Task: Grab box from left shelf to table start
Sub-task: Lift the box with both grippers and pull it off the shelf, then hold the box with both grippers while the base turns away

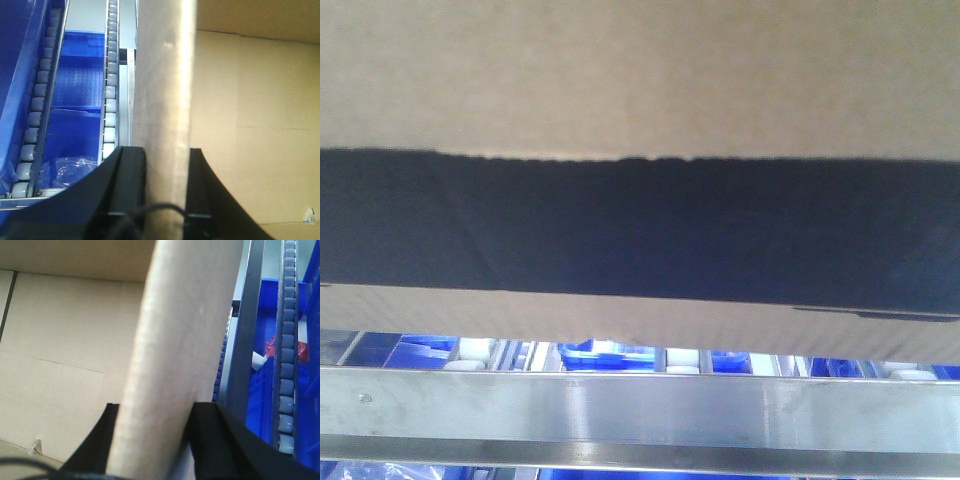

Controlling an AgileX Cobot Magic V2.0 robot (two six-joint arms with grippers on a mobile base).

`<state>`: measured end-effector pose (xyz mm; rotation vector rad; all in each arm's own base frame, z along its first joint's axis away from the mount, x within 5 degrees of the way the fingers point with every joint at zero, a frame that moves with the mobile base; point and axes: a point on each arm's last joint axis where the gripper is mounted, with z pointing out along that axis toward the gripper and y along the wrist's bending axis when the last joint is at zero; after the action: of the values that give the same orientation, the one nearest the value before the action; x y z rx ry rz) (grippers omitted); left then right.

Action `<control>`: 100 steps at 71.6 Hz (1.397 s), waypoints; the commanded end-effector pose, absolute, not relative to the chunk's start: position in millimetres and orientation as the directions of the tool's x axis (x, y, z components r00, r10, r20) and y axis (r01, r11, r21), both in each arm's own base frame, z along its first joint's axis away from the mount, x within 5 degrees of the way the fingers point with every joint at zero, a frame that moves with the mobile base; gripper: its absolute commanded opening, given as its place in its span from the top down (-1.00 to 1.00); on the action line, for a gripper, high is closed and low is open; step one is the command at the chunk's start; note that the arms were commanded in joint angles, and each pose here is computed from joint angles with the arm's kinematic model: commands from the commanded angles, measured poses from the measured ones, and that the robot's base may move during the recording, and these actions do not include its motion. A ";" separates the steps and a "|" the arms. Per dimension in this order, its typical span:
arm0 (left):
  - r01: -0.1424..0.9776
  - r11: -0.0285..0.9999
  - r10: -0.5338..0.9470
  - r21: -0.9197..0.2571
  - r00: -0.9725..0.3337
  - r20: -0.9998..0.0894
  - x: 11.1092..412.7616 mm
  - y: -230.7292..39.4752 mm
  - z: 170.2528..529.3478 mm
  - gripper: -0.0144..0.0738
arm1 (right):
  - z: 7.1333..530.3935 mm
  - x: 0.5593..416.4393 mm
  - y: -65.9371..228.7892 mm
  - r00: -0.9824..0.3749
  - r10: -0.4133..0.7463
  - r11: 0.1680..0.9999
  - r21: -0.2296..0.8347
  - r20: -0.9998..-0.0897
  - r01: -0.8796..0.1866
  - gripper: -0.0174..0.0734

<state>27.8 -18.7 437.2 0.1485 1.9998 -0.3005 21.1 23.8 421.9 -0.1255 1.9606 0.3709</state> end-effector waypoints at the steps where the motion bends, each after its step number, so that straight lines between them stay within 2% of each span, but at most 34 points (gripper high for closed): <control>1: 0.378 0.871 -0.199 -0.314 -0.314 -0.928 22.8 -33.4 462.8 0.89 | 444.0 20.4 32.5 -0.288 0.183 0.891 0.282 -0.940 -0.355 0.49; 100: 0.377 0.871 -0.199 -0.315 -0.316 -0.928 23.9 -33.5 462.8 0.89 | 443.9 20.4 32.6 -0.289 0.183 0.891 0.283 -0.940 -0.355 0.49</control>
<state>28.6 -19.2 437.3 0.1502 1.9982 -0.3051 20.6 23.8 421.9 -0.1257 1.9588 0.3708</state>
